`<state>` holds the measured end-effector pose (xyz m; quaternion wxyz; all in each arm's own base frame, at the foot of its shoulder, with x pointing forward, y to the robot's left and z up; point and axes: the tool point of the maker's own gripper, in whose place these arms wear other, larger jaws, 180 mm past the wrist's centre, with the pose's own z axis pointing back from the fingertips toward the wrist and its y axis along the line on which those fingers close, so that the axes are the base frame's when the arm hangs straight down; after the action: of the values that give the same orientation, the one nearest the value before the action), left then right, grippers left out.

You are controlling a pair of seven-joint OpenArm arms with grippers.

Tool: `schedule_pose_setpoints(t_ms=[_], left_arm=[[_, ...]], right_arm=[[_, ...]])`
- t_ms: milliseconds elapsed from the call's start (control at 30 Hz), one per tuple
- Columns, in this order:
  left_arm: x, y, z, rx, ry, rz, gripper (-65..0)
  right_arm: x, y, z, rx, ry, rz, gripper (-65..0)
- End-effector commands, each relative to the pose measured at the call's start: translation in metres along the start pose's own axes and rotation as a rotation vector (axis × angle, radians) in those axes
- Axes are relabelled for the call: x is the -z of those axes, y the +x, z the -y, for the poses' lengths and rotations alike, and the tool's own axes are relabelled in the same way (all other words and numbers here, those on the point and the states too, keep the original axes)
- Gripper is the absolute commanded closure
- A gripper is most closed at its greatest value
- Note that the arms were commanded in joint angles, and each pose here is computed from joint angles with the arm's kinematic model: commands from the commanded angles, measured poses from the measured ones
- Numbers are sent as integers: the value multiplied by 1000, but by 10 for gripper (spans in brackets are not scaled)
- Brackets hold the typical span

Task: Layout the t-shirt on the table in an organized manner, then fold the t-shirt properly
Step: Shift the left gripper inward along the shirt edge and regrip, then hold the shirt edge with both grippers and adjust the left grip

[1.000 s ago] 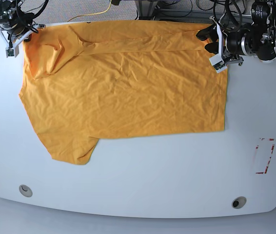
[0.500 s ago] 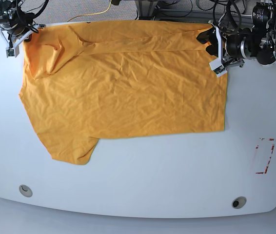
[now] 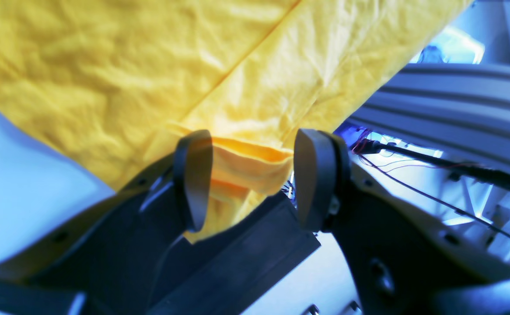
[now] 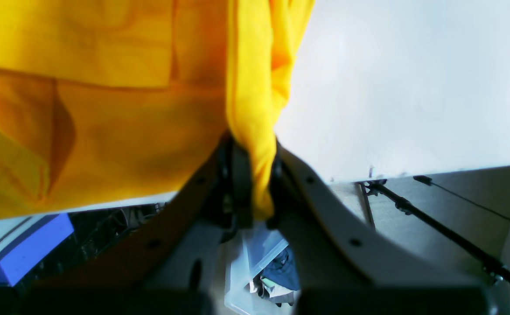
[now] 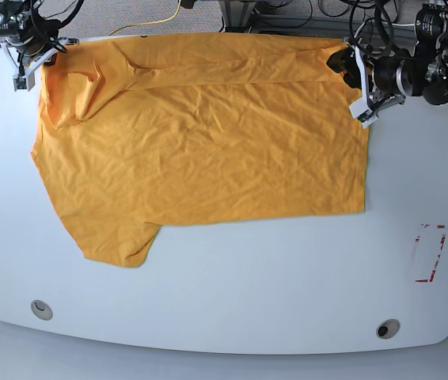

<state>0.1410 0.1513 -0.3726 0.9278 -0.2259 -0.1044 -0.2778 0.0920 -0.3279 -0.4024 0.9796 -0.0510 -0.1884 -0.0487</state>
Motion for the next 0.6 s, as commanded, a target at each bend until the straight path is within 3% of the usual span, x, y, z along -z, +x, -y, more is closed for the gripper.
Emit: schedule_pose_setpoints(t_ms=[0,567], left_arm=[[-4,3,-1,-2,6,13,-282],[5,-2,5,-120,3,8,-282]], right_arm=[[-5,7,4,-11,-16,26,-2],[-5,8,5,-13,-18,25,-2]])
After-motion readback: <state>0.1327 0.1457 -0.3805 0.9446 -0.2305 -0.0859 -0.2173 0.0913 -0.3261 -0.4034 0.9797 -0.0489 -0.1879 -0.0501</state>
